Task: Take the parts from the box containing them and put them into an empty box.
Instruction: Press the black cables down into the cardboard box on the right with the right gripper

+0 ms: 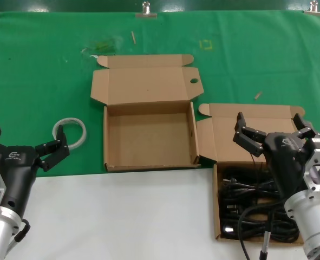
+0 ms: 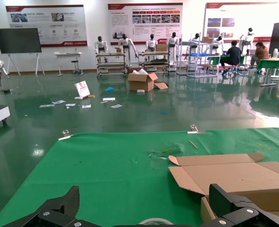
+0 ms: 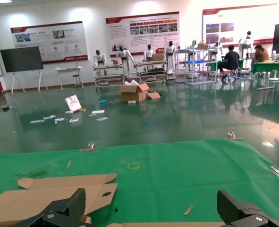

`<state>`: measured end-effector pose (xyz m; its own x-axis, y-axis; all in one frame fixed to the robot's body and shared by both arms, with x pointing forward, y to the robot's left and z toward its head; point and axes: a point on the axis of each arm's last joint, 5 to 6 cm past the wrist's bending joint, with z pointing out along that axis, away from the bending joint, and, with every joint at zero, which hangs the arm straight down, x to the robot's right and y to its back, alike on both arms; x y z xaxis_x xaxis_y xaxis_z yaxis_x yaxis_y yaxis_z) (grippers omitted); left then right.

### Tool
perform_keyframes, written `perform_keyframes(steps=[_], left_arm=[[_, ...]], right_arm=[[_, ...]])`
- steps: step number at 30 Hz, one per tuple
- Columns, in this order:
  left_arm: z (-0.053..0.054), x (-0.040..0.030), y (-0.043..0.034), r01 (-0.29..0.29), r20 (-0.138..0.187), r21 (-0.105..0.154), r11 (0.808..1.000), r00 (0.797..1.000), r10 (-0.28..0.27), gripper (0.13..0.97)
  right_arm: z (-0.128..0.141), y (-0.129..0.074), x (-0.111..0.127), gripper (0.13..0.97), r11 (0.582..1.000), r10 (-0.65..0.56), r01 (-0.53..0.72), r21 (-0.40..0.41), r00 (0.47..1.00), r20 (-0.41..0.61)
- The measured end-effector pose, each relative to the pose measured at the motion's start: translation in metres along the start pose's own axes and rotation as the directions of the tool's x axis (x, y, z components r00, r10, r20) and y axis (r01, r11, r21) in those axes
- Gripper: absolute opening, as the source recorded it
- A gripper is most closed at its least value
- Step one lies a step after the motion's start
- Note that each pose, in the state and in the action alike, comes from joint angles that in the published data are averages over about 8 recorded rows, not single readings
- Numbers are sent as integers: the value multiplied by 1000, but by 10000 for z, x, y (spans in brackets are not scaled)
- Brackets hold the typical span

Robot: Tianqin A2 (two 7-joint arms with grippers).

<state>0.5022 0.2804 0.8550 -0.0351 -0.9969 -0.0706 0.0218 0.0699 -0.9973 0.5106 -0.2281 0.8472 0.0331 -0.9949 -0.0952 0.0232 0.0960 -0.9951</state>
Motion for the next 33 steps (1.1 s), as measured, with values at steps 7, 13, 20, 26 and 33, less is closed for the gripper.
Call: perform_keyframes(steps=[7, 13, 20, 26, 33], left_arm=[[0, 0, 0, 0, 0, 0, 1000, 1000, 0, 965], [0, 0, 0, 0, 0, 0, 1000, 1000, 0, 965], [0, 0, 0, 0, 0, 0, 1000, 1000, 0, 965], [0, 0, 0, 0, 0, 0, 1000, 1000, 0, 965], [0, 0, 0, 0, 0, 0, 1000, 1000, 0, 965]], right_arm=[[0, 0, 0, 966, 1000, 0, 0, 0, 1000, 0], [0, 0, 0, 966, 1000, 0, 0, 0, 1000, 0], [-10, 13, -23, 966, 1000, 6, -6, -5, 1000, -7], [-113, 98, -178, 966, 998, 41, -44, -49, 998, -55], [-321, 191, -344, 966, 987, 59, -76, -139, 991, -123]])
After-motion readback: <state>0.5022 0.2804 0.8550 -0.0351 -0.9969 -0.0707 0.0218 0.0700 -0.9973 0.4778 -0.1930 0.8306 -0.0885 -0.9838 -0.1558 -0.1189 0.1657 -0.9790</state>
